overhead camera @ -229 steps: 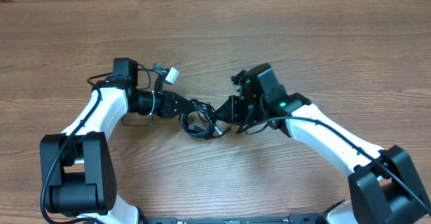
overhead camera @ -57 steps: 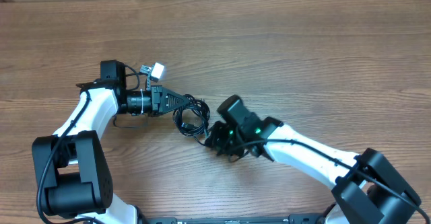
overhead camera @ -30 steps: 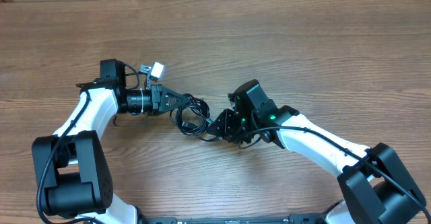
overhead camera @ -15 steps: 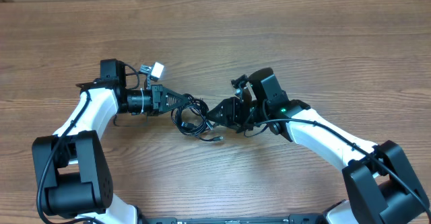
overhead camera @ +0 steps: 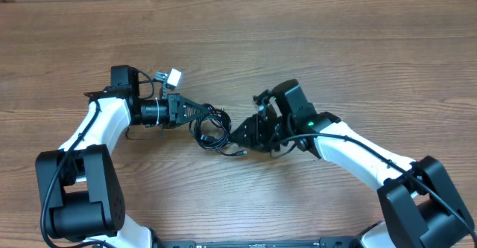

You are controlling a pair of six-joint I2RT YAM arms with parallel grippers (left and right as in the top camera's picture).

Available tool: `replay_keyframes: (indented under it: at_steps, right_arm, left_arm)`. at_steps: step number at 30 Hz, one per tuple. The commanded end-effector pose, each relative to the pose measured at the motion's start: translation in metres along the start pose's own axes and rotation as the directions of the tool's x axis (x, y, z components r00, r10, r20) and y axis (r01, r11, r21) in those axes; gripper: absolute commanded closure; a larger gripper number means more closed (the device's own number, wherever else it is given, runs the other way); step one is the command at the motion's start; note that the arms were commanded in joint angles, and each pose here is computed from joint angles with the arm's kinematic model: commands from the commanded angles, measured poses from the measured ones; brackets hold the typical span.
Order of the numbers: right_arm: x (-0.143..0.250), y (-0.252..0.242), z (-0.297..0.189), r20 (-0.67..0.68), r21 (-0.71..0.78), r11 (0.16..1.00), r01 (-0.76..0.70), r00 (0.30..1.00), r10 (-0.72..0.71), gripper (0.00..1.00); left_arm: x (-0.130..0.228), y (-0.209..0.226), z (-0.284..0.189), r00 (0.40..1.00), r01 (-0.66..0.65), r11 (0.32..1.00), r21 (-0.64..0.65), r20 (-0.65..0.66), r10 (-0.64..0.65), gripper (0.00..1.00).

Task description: Untangle cables

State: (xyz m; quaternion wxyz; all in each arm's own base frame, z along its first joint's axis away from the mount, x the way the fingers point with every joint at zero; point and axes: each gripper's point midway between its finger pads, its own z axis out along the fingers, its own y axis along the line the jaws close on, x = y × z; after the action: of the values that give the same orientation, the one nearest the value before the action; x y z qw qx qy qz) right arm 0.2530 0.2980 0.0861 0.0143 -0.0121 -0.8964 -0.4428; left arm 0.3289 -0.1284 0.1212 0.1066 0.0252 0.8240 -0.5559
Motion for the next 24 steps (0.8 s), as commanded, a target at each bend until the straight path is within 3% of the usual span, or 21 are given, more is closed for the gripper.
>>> replay_keyframes:
  at_steps: [1, 8, 14, 16, 24]
  right_arm:
    - [-0.004, -0.011, 0.004, 0.070, 0.107, 0.994, 0.022, 0.997, -0.029, 0.63]
    - [-0.010, -0.008, 0.012, 0.134, 0.152, 0.986, 0.072, 0.987, -0.092, 0.61]
    - [-0.010, 0.002, 0.015, 0.142, 0.129, 0.986, 0.105, 0.982, -0.123, 0.89]
    - [-0.011, 0.004, 0.015, 0.147, 0.122, 0.987, 0.108, 0.981, -0.125, 0.94]
    - [-0.012, 0.025, 0.019, 0.154, 0.047, 0.987, 0.151, 0.976, -0.156, 0.96]
  left_arm:
    - [-0.002, -0.006, 0.000, 1.000, 0.002, 1.000, 0.025, 0.001, -0.002, 0.96]
    - [-0.002, -0.006, 0.000, 1.000, 0.002, 1.000, 0.025, 0.001, -0.002, 0.96]
    - [-0.003, -0.006, 0.000, 1.000, 0.002, 1.000, 0.025, 0.001, -0.002, 0.96]
    - [-0.002, -0.006, 0.000, 1.000, 0.002, 1.000, 0.025, 0.001, -0.002, 0.96]
    - [-0.002, -0.006, 0.000, 1.000, 0.001, 1.000, 0.025, 0.001, -0.001, 0.96]
